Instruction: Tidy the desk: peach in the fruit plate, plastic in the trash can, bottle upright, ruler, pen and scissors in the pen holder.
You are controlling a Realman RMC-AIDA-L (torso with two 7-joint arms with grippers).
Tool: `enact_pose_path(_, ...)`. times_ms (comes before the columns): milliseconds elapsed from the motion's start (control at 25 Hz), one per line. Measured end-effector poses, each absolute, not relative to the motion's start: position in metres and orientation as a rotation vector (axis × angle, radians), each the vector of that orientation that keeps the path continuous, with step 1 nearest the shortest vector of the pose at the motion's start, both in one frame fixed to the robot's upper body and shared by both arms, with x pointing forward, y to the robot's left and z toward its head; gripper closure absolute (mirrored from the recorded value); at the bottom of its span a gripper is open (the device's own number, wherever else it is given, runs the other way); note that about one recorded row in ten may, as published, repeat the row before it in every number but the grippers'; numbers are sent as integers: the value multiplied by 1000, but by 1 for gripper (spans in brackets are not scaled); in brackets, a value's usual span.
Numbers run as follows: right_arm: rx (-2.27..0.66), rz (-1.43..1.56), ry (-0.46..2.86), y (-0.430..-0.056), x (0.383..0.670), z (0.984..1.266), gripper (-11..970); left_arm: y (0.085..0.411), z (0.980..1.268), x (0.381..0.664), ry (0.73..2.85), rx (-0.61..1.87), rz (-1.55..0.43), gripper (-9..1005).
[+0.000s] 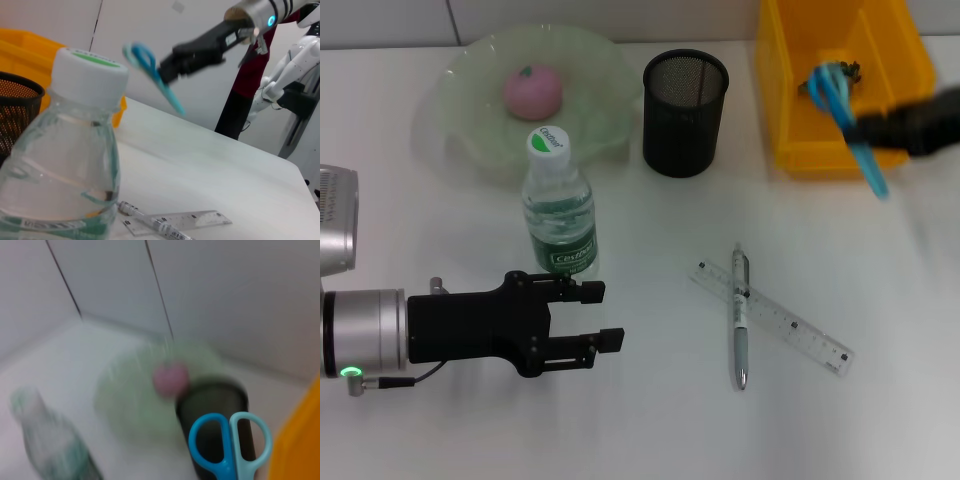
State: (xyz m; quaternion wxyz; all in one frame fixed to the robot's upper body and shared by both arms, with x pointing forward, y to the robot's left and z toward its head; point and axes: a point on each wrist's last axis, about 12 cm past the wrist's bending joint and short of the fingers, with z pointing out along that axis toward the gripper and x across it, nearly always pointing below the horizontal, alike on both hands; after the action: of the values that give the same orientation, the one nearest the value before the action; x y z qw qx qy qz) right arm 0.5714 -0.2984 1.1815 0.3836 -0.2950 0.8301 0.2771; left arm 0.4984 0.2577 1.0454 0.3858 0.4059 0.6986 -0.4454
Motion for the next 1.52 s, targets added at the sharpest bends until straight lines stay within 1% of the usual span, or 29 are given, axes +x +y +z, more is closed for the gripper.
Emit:
enact_pose_path(80,-677,792,1972,-299,572,1180,745,258,1046,499,1777,1033,-1133,332)
enact_pose_path(280,-504,956,1657,-293,578,1164,732,258,1046,499,1773,1024,-1128,332)
enact_pose_path(360,-455,985,1566,-285,584,1154,727,258,1046,499,1773,1024,-1128,332)
enact_pose_path(480,-404,996,1484,-262,597,1139,720,259,1046,500,1773,1024,-1127,332)
enact_pose_path(680,-349,906,1478,-222,617,1114,707,258,1049,502,1764,1030,-1119,331)
enact_pose_path(720,-355,856,1503,-208,624,1109,704,258,1049,502,1762,1031,-1119,331)
enact_pose_path(920,-383,797,1561,-192,634,1104,692,258,1050,503,1759,1022,-1114,331)
enact_pose_path(1200,-409,791,1590,-187,635,1102,674,258,1049,503,1760,1020,-1113,331)
enact_pose_path(1400,-402,805,1591,-189,633,1101,575,258,1049,503,1760,1020,-1113,331)
enact_pose_path(1520,-424,875,1576,-198,629,1108,516,259,1049,502,1761,1019,-1114,332)
